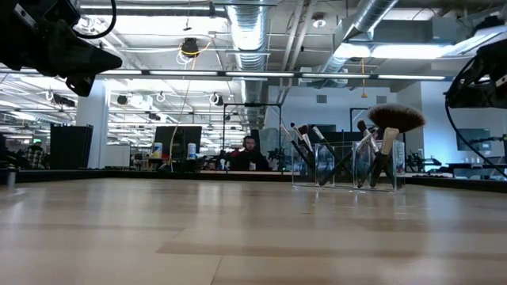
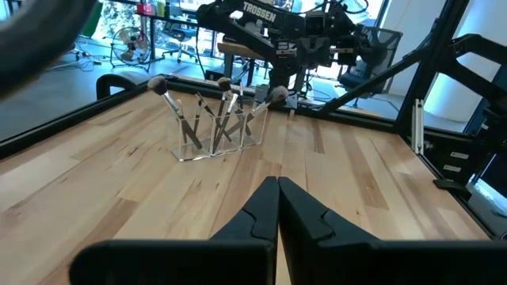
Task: Put items in baskets/containers
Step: Return to Home Position
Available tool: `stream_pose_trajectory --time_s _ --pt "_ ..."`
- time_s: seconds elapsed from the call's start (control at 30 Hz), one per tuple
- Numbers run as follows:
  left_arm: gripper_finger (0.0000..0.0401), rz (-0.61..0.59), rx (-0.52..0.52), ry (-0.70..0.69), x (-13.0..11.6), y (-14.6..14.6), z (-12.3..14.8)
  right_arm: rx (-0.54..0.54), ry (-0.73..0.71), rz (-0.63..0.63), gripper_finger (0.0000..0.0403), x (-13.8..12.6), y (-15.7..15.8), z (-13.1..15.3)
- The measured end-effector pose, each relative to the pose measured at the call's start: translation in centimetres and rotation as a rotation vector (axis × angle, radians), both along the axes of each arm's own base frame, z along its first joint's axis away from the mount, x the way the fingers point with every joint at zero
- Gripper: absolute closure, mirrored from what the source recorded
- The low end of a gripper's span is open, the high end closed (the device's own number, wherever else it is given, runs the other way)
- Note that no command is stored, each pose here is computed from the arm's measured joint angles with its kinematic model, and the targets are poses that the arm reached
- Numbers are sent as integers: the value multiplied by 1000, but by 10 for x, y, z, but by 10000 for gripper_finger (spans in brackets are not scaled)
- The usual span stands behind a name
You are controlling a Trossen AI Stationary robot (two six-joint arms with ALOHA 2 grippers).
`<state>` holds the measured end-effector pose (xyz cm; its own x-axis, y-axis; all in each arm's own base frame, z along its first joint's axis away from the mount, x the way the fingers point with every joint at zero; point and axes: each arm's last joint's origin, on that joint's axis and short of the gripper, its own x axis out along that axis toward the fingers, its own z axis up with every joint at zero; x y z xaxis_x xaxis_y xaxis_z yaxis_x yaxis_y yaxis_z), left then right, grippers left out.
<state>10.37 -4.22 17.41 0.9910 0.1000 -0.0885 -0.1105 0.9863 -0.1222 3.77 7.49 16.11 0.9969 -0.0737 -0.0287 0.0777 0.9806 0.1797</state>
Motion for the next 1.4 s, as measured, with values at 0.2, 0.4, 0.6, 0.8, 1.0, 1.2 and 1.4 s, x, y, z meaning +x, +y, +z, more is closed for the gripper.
stream_pose_trajectory --time_s 0.2,0.4,0.6,0.8,1.0,1.2,1.4 --pt "395 0 -3 -5 0 0 0 -37 0 70 403 2 12 39" --pt "395 0 -3 -6 0 0 1 -146 -66 201 403 18 18 64" --pt "395 0 -5 -9 0 0 1 -201 -77 232 403 48 16 61" --pt "395 0 -7 -12 0 0 1 -309 -60 254 403 84 6 54" --pt "395 0 -8 -13 0 0 1 -321 -74 317 403 87 -1 48" --pt "395 0 -9 -15 0 0 2 -353 -167 317 403 72 -8 27" --pt "395 0 -10 -16 0 0 2 -411 -200 207 403 60 -22 23"
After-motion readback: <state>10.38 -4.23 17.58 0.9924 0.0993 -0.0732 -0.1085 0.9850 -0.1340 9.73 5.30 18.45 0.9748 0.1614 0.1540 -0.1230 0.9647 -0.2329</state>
